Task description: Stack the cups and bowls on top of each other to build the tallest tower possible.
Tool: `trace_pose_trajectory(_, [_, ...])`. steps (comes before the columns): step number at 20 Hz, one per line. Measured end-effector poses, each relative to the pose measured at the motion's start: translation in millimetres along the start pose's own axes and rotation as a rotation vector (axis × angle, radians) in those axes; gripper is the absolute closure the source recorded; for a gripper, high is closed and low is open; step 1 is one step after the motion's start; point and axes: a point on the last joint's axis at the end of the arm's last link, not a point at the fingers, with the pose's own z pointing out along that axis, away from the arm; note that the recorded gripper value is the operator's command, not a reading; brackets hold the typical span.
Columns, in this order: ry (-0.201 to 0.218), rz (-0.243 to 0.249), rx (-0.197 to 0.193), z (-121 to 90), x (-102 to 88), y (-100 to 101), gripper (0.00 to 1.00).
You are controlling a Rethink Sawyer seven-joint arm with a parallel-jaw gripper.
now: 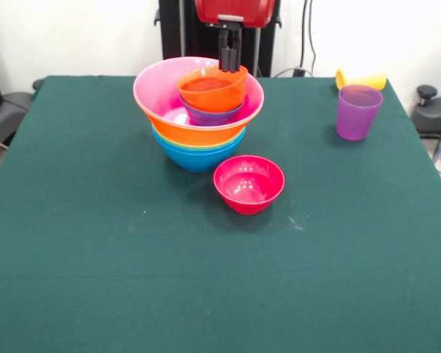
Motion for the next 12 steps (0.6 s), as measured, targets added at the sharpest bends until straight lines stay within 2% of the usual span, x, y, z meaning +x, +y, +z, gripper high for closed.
trace_pose_trajectory(12, [0.021,0.023,-0.021,5.5,1.0,-8.7,1.0])
